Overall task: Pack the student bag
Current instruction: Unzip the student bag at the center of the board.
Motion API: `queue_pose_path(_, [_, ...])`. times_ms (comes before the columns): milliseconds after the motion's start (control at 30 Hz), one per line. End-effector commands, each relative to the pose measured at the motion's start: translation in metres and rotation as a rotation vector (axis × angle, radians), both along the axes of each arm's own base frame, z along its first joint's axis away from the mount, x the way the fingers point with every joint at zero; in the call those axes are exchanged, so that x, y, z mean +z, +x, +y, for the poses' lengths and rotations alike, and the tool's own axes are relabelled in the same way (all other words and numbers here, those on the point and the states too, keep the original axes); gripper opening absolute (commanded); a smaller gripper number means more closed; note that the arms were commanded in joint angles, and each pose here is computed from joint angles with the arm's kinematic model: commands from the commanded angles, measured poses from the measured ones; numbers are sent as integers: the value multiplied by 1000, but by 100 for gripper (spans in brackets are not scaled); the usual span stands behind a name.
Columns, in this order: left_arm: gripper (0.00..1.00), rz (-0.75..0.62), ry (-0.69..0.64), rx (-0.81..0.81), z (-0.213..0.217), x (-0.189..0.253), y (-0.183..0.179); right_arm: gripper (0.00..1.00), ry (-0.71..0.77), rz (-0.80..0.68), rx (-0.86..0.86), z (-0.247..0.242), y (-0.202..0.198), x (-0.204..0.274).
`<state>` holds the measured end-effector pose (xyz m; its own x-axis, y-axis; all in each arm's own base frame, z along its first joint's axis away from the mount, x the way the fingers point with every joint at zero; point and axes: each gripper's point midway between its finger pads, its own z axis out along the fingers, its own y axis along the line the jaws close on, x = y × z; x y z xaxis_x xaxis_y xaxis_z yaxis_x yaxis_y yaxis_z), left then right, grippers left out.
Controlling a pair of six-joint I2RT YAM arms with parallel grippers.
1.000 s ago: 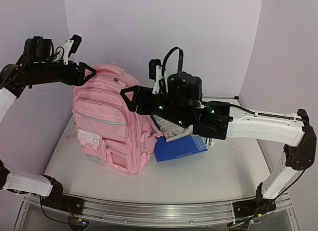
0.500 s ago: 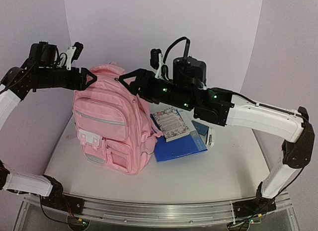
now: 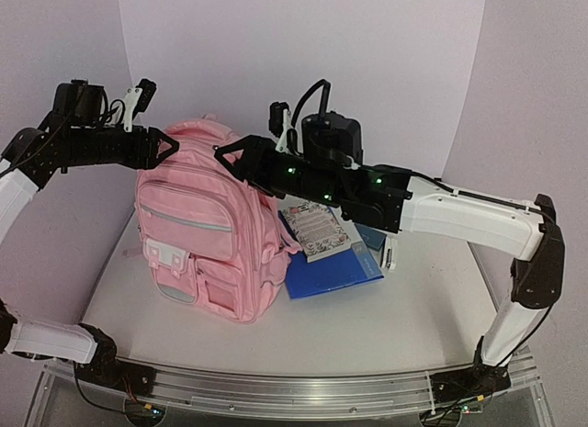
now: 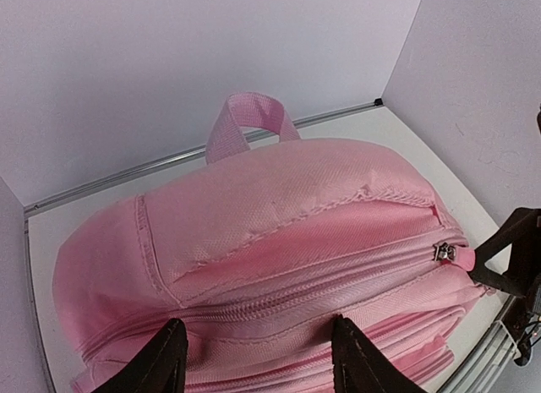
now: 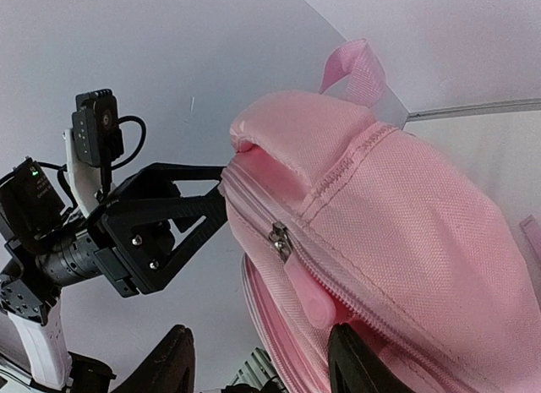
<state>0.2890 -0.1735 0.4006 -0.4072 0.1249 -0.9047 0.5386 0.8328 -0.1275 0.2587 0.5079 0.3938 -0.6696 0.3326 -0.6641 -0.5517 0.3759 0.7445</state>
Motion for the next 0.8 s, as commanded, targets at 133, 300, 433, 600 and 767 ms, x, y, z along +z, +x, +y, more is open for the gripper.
queue_pose_path(133, [51, -40, -4, -76, -9, 5, -6, 52, 16, -1, -47, 4, 22, 5])
queue_pose_path(300, [46, -44, 17, -84, -9, 1, -5, 50, 13, 3, -87, 2, 32, 2])
queue_pose_path(433, [39, -42, 20, -91, -11, -2, -4, 40, 12, -2, -90, 4, 35, 2])
queue_pose_path(600, [28, -36, 15, -136, -18, -5, -7, 19, 18, -29, -98, 4, 36, 10])
queue_pose_path(767, [15, -33, 13, -199, -27, -8, -10, 9, 22, -76, -132, -3, 39, 24])
